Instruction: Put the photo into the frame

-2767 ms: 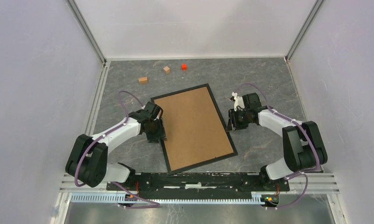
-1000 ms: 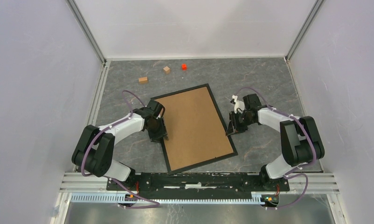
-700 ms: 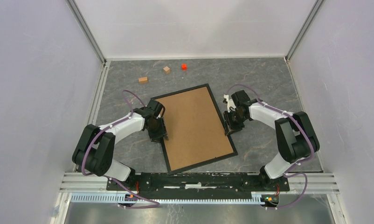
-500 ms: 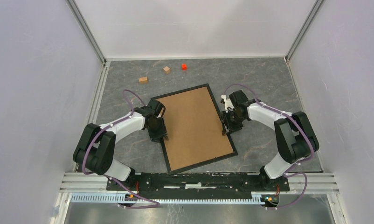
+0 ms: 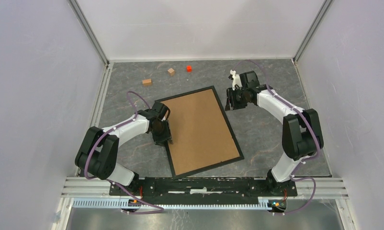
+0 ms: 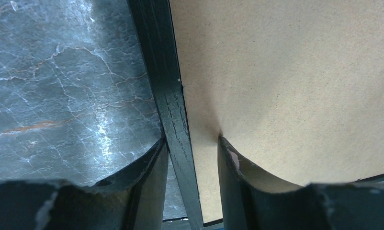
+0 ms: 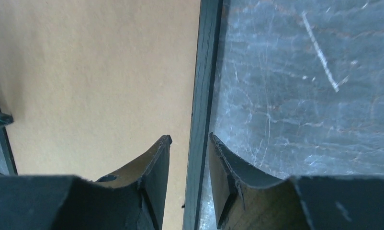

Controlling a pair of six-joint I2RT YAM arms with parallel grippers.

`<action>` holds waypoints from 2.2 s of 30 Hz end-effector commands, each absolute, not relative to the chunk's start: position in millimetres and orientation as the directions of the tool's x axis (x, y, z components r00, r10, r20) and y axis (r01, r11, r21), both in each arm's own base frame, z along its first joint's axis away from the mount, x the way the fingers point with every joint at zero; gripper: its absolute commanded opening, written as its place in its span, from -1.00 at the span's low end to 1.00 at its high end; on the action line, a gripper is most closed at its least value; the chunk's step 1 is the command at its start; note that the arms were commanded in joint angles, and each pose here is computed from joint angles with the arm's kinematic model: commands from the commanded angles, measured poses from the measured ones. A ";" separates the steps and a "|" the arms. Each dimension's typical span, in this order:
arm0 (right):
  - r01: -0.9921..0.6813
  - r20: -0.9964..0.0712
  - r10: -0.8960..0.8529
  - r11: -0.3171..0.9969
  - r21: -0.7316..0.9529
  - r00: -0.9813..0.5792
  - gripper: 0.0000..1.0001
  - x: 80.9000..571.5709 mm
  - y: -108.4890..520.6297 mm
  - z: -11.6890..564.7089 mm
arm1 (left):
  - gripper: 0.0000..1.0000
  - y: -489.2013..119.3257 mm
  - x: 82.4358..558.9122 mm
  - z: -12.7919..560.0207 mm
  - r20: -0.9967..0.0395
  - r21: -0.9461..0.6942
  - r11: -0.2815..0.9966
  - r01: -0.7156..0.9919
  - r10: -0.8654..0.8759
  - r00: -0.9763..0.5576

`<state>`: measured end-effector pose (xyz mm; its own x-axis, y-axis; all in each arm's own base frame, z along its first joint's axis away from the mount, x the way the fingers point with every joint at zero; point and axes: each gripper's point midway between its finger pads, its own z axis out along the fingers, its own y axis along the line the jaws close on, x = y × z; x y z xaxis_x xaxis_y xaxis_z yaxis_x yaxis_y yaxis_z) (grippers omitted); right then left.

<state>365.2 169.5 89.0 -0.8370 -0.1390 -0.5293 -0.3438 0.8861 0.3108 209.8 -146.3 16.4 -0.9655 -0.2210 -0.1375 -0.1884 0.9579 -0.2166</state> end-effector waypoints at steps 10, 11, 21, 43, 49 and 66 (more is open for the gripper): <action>-0.407 -0.298 -0.340 0.890 0.204 -0.892 -0.55 262.9 135.4 37.0 | -0.09 -131.2 214.1 -2.8 -0.183 -0.114 0.986 -0.123 -0.143 -0.973; -0.422 -0.289 -0.360 0.886 0.193 -0.887 -0.54 257.1 137.0 34.3 | -0.09 -130.9 213.4 -3.6 -0.181 -0.112 0.986 -0.122 -0.141 -0.973; -0.446 -0.270 -0.389 0.874 0.196 -0.881 -0.56 244.4 142.9 19.8 | -0.11 -131.4 211.1 -4.3 -0.180 -0.119 0.985 -0.128 -0.148 -0.972; -0.447 -0.273 -0.379 0.856 0.260 -0.884 -0.56 223.4 146.8 21.9 | -0.13 -132.1 207.0 -6.7 -0.175 -0.119 0.984 -0.133 -0.153 -0.973; -0.448 -0.295 -0.372 0.858 0.253 -0.880 -0.54 226.5 146.3 27.3 | -0.13 -132.2 206.5 -6.7 -0.175 -0.119 0.984 -0.132 -0.152 -0.973; -0.434 -0.286 -0.355 0.852 0.294 -0.890 -0.48 215.3 145.0 16.1 | -0.13 -131.8 205.2 -10.0 -0.173 -0.119 0.983 -0.141 -0.160 -0.972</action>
